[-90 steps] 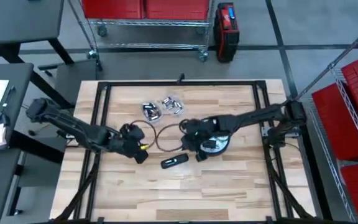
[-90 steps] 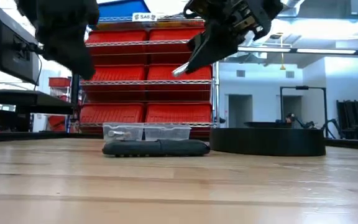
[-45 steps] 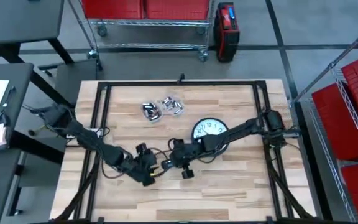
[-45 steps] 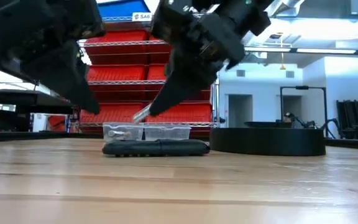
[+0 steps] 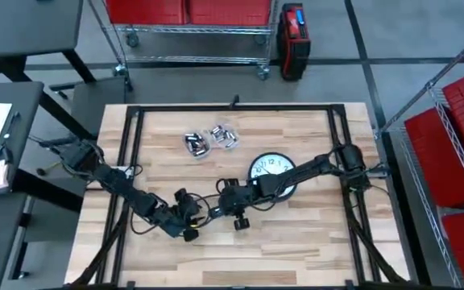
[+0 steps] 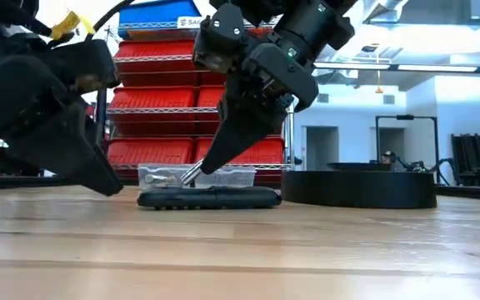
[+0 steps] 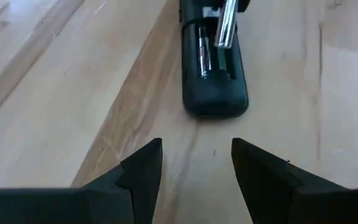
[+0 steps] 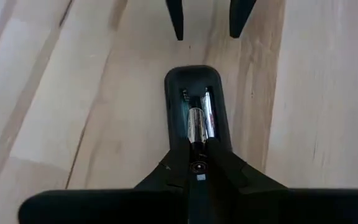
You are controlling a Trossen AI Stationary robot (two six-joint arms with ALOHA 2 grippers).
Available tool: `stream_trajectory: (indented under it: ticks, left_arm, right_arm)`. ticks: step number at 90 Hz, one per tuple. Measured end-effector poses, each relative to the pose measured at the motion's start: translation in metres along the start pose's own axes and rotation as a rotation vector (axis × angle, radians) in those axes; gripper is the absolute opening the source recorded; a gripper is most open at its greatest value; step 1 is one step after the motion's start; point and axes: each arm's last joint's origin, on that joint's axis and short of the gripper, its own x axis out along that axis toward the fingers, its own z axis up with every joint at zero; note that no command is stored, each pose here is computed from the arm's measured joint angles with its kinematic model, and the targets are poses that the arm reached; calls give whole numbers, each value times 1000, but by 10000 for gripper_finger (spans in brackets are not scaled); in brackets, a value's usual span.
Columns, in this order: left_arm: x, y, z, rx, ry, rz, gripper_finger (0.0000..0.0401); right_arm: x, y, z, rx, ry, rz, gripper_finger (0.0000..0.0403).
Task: Insert battery
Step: Insert the silver battery into the remote control
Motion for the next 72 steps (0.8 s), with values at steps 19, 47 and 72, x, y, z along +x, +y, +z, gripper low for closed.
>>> stream_trajectory:
  ticks: [19, 47, 72]
  left_arm:
    - [2, 1, 4, 23, -26, -5, 171]
    - [19, 3, -4, 30, -16, 4, 171]
    - [23, 5, 1, 25, -42, -4, 171]
  right_arm:
    - [1, 0, -2, 0, 5, 1, 16]
    - [4, -3, -9, 34, 14, 0, 16]
    - [4, -3, -9, 29, 14, 5, 16]
